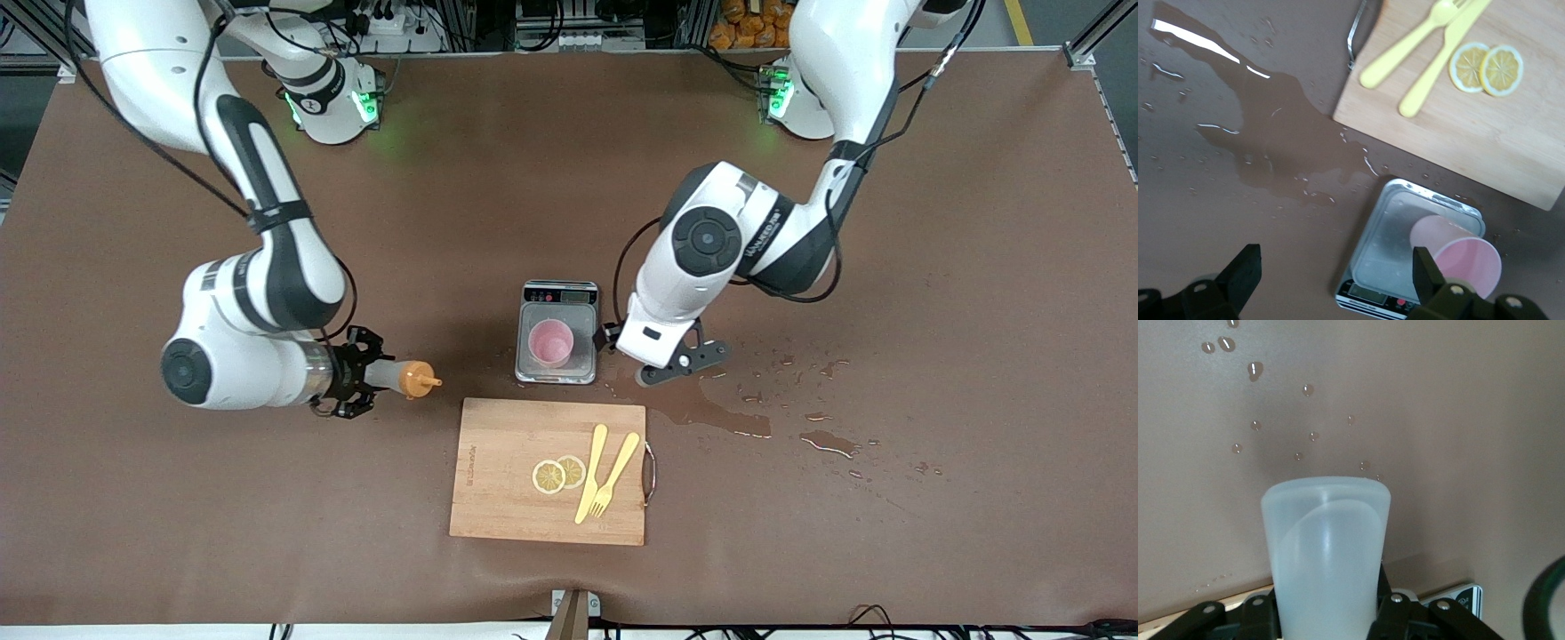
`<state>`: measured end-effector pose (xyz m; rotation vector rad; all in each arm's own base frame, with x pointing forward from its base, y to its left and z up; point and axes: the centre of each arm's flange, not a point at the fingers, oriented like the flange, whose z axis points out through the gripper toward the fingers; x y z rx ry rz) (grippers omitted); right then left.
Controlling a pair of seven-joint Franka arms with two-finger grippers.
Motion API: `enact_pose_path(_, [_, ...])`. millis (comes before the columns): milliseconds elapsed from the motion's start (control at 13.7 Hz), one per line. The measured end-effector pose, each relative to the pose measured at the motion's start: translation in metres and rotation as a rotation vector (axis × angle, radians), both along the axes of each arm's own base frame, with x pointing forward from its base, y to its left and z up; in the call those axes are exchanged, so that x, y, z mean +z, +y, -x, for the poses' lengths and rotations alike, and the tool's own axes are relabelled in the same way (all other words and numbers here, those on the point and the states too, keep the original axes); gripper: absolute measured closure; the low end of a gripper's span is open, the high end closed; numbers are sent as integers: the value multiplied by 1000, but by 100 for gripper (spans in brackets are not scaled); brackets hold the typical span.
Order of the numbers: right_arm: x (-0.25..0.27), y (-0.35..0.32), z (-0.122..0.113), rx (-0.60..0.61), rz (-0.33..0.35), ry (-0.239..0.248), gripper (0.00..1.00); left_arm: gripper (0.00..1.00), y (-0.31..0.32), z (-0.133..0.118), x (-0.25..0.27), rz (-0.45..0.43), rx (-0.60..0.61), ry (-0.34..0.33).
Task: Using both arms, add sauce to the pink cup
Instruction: 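Bring the bottle over the cup with the right gripper while the left gripper withdraws, then squeeze sauce from the inverted bottle into the pink cup with the right gripper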
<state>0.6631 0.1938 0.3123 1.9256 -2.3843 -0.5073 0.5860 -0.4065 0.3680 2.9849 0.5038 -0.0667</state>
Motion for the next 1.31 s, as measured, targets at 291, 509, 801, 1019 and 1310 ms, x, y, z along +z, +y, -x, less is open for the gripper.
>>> enact_pose_path(291, [8, 40, 13, -4, 91, 2, 52, 0, 42, -4, 5, -15, -74, 5])
enact_pose_path(509, [11, 67, 26, 1, 186, 9, 52, 0, 87, -5, 13, -26, -143, 7])
enact_pose_path(801, [15, 103, 46, 16, 285, 23, 52, 0, 138, 7, 34, -34, -251, -4])
enact_pose_path(1019, [19, 119, 59, 29, 367, 35, 52, 0, 156, 21, 38, -52, -324, 3])
enact_pose_path(1310, [23, 133, 74, 41, 484, 58, 51, 0, 193, 24, 55, -82, -451, 22])
